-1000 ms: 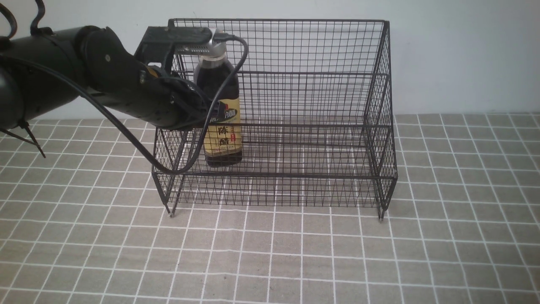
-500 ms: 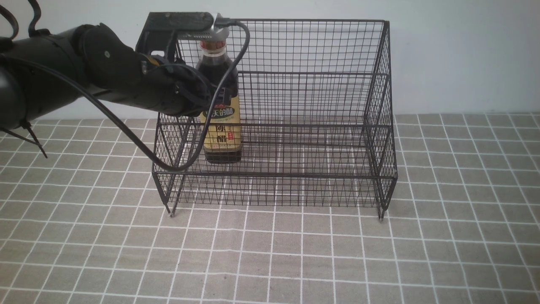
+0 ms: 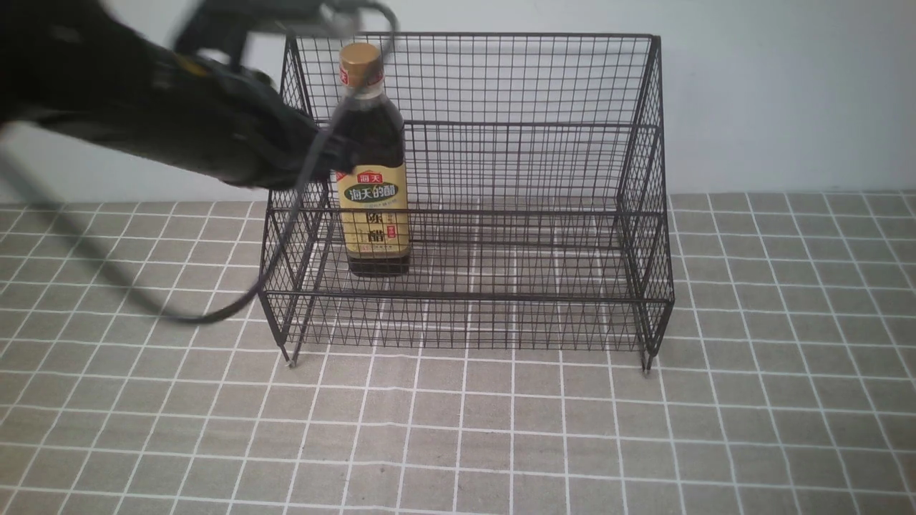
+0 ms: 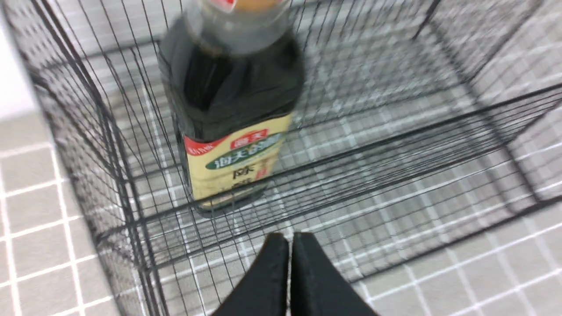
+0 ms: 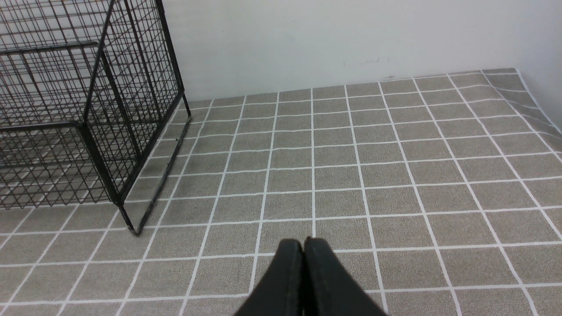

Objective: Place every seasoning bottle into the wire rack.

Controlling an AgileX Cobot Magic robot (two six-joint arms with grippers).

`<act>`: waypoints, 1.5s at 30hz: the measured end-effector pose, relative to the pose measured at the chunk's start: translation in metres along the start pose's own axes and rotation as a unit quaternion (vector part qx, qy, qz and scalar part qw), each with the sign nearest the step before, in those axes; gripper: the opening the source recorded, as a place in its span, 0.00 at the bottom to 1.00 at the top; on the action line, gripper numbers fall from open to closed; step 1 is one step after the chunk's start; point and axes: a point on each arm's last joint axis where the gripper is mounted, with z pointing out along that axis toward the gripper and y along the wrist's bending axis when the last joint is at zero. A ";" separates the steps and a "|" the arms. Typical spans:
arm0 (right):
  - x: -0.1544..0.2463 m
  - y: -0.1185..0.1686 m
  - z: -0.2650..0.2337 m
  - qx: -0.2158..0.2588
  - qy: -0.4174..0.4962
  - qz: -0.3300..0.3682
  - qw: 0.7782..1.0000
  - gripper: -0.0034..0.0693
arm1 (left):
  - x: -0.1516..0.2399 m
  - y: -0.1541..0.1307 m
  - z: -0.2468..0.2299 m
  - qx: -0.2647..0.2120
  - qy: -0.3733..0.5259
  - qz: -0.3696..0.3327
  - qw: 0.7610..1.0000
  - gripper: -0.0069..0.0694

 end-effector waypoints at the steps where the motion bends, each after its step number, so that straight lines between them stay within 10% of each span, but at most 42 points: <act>1: 0.000 0.000 0.000 0.000 0.000 0.000 1.000 0.03 | 0.005 -0.003 -0.017 -0.001 -0.018 -0.004 1.000 0.08; 25: 0.000 0.000 0.000 0.000 0.000 0.000 1.000 0.03 | 0.147 -0.033 -0.210 0.003 -0.322 0.006 0.947 0.08; 34: 0.000 0.000 0.000 0.000 0.000 0.000 1.000 0.03 | 0.157 -0.029 -0.204 -0.025 -0.323 0.027 0.946 0.08; 45: 0.000 0.000 0.000 0.000 0.000 0.000 1.000 0.03 | 0.255 0.008 -0.122 -0.174 -0.286 0.010 0.942 0.08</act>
